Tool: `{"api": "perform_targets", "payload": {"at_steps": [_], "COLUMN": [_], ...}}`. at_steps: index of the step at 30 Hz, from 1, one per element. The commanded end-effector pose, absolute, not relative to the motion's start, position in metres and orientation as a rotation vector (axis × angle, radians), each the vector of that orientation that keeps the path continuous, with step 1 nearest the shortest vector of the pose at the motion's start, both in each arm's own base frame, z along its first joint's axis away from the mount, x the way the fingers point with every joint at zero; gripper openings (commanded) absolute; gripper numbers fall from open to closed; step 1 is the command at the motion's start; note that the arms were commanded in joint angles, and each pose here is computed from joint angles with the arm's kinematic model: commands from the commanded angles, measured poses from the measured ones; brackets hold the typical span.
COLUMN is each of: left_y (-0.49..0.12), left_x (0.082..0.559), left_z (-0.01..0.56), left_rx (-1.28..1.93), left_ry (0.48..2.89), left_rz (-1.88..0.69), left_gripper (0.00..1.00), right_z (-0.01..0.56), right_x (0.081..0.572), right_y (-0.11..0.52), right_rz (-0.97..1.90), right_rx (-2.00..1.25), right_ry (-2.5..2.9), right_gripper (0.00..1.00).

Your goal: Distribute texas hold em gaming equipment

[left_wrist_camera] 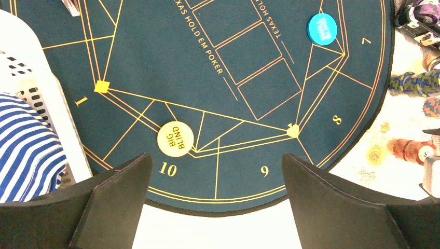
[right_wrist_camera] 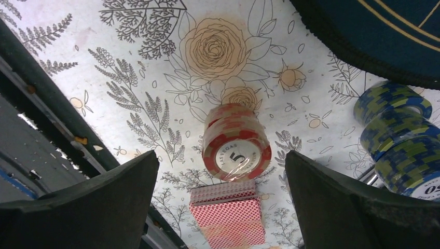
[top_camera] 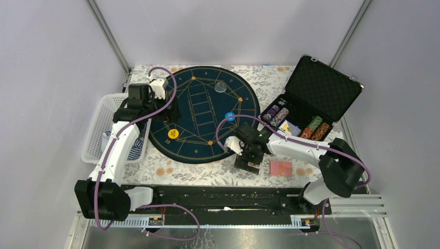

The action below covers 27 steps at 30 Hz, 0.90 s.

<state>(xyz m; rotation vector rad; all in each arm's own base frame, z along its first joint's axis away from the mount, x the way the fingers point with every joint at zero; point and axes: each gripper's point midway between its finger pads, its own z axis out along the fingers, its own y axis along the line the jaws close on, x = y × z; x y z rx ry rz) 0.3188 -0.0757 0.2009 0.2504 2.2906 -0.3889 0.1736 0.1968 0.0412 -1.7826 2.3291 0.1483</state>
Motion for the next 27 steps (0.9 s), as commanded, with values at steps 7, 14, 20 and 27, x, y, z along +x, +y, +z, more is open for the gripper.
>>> {"api": "perform_targets", "payload": {"at_steps": [7, 14, 20, 27], "left_y": [-0.077, -0.077, -0.076, -0.076], "left_x": [0.330, 0.331, 0.330, 0.330], "left_z": [0.219, 0.217, 0.216, 0.215], "left_rx": [0.249, 0.246, 0.246, 0.246], "left_ry": [2.220, 2.225, 2.221, 2.224], "left_rz": [-0.399, -0.397, -0.394, -0.395], "left_gripper": [0.99, 0.99, 0.99, 0.99], "right_z": [0.022, 0.010, 0.006, 0.003], "right_x": [0.181, 0.183, 0.183, 0.184], "right_y": [0.197, 0.187, 0.187, 0.189], "right_rz": [0.081, 0.013, 0.010, 0.018], "right_rx": [-1.800, -1.823, -1.826, -1.832], "right_ry": [2.307, 2.317, 2.310, 2.313], "right_gripper": [0.95, 0.81, 0.70, 0.63]}}
